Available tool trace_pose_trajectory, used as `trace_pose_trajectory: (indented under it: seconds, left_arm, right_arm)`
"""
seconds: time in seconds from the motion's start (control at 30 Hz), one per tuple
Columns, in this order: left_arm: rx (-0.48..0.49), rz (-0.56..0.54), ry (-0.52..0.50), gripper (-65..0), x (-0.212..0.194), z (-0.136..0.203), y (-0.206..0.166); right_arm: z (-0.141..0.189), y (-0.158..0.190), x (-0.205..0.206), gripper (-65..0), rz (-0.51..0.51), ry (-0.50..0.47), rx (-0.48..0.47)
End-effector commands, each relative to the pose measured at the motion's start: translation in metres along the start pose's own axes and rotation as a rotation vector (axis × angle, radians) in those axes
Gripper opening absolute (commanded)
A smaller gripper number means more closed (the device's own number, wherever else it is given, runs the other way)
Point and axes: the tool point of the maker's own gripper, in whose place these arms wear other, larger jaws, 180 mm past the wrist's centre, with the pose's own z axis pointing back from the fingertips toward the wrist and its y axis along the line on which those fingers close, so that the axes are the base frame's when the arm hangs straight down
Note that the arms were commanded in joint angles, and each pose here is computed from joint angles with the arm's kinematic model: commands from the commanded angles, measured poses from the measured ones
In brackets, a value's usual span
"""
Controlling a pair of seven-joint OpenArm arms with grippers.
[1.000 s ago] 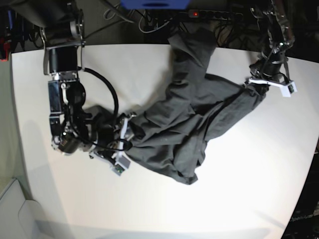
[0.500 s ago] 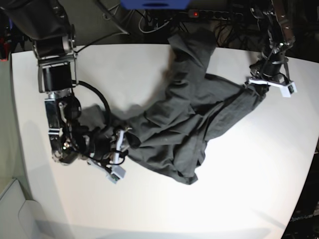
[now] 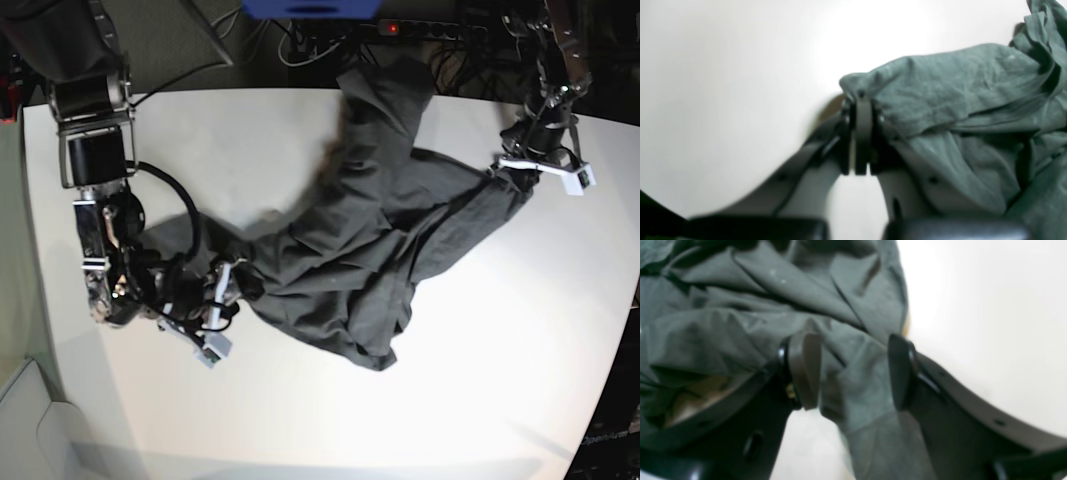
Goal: Layout the t-shirt on the table in an organized manner, then fold the t-shirt properly
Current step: 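Hold the shirt with both grippers and pull it apart to spread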
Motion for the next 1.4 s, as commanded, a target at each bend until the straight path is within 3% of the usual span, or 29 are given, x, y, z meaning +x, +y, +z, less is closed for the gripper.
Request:
trace_pose_trajectory:
  seconds: [0.0,0.47,0.53,0.7,0.93,1.13,1.37]
  left_arm:
    - [-0.020,-0.009,-0.045,-64.7,0.013,0.002,-0.005]
    - [-0.020,-0.008,-0.047,-64.7,0.014,0.002,-0.005]
    - [-0.021,-0.008,-0.046,-64.7,0.013,0.002,-0.006]
    - [-0.021,-0.008,-0.044,-64.7,0.013,0.002,-0.006]
    - [-0.017,-0.006,-0.042,-64.7,0.012,0.001,-0.004]
    - [-0.019,-0.007,-0.040,-64.7,0.011,0.001,-0.005]
    - [-0.012,-0.011,-0.036,-64.7,0.009,0.006,-0.002]
  right_arm:
    - [0.008,-0.005,0.023,-31.5,0.021,-0.061,-0.010]
    - [-0.010,-0.014,-0.020,-33.3,-0.104,-0.009,0.014]
    - [-0.008,-0.016,-0.022,-39.1,-0.104,-0.002,0.009]
    - [-0.002,-0.025,-0.027,-65.0,-0.105,0.009,-0.010]
    - [0.019,-0.050,-0.037,-64.8,-0.115,0.021,-0.067]
    - [0.049,-0.085,-0.024,-65.0,-0.204,-0.082,-0.147]
    - [0.079,-0.113,0.014,-65.0,-0.231,-0.170,-0.204]
